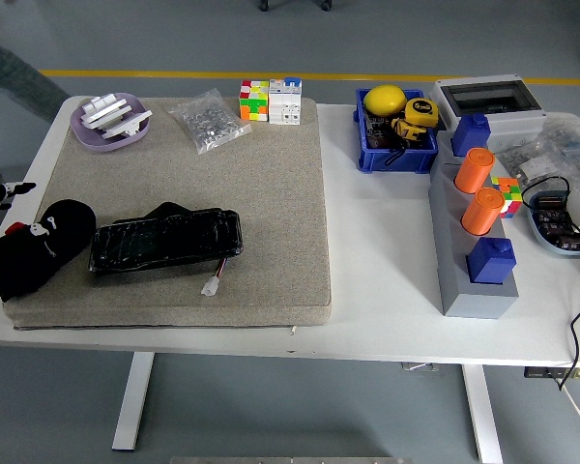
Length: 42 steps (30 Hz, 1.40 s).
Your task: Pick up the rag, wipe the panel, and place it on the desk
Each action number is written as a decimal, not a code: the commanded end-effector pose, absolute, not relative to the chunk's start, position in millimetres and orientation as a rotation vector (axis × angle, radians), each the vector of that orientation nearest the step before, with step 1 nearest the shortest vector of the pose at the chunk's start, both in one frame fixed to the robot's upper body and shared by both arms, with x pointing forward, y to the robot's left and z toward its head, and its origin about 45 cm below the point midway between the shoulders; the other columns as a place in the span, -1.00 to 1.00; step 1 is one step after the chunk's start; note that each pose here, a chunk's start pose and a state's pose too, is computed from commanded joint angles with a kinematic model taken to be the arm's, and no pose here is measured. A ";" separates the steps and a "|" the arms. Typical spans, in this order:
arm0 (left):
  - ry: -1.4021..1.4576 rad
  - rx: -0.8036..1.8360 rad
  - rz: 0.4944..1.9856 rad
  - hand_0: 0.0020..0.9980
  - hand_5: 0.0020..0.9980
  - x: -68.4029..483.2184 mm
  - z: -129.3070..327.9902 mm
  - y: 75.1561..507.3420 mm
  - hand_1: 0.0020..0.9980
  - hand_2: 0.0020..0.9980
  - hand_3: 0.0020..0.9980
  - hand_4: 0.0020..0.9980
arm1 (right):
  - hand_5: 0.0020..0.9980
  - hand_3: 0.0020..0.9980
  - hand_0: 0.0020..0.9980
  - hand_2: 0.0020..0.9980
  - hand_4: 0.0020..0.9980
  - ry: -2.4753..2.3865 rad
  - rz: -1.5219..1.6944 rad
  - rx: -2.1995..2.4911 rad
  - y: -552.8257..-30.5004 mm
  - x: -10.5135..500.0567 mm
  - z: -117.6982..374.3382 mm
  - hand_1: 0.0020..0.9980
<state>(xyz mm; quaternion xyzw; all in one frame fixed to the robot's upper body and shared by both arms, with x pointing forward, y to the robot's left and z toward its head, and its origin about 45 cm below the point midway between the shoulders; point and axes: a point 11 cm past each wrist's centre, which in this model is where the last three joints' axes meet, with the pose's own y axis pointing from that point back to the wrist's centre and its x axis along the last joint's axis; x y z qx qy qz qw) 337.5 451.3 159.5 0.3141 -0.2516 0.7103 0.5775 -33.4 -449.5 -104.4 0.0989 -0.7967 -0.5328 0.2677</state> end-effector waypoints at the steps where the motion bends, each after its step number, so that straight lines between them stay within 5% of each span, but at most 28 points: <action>1: -0.595 0.711 1.670 0.58 0.46 338.5 164.8 450.5 0.73 0.62 0.50 1.00 | -0.09 0.19 0.63 0.36 0.96 -2.150 -1.437 0.265 -449.9 -33.6 -104.2 0.35; 15: -0.677 0.595 1.682 0.77 0.69 345.8 202.6 441.9 0.84 0.64 0.49 1.00 | -0.09 0.19 0.63 0.36 0.97 -2.153 -1.435 0.263 -450.3 -33.1 -104.0 0.35; 16: -0.684 0.593 1.678 0.86 0.55 346.4 205.3 441.0 0.87 0.66 0.51 1.00 | -0.09 0.19 0.63 0.36 0.97 -2.153 -1.435 0.262 -450.4 -33.4 -104.0 0.35; 21: -0.713 0.587 1.661 0.86 0.55 348.5 215.5 437.0 0.87 0.66 0.51 1.00 | -0.09 0.19 0.63 0.36 0.97 -2.155 -1.435 0.259 -450.8 -33.6 -103.8 0.35; 22: -0.717 0.587 1.660 0.88 0.34 348.6 216.6 436.6 0.88 0.68 0.52 0.95 | -0.09 0.19 0.63 0.36 0.97 -2.155 -1.434 0.259 -450.9 -33.5 -103.7 0.35; 27: -0.726 0.586 1.651 0.88 0.34 349.7 220.6 435.9 0.88 0.68 0.52 0.95 | -0.09 0.19 0.63 0.36 0.97 -2.157 -1.431 0.258 -452.1 -33.3 -103.3 0.35; 28: -0.725 0.588 1.649 0.90 -0.05 349.6 220.6 436.2 0.89 0.70 0.55 0.89 | -0.09 0.19 0.63 0.36 0.97 -2.158 -1.430 0.257 -452.4 -33.3 -103.2 0.35; 33: -0.727 0.586 1.642 0.90 -0.05 348.9 220.7 436.1 0.89 0.70 0.55 0.89 | -0.09 0.19 0.63 0.36 0.97 -2.158 -1.430 0.255 -452.7 -33.8 -103.0 0.35; 34: -0.725 0.588 1.641 0.91 -0.24 348.9 220.4 436.1 0.89 0.71 0.54 0.83 | -0.09 0.19 0.63 0.36 0.97 -2.158 -1.430 0.255 -452.6 -33.8 -103.0 0.35; 42: -0.730 0.600 1.644 0.91 -0.39 348.2 220.5 437.3 0.89 0.71 0.60 0.79 | -0.08 0.19 0.63 0.36 0.97 -2.158 -1.426 0.253 -453.9 -33.8 -102.5 0.35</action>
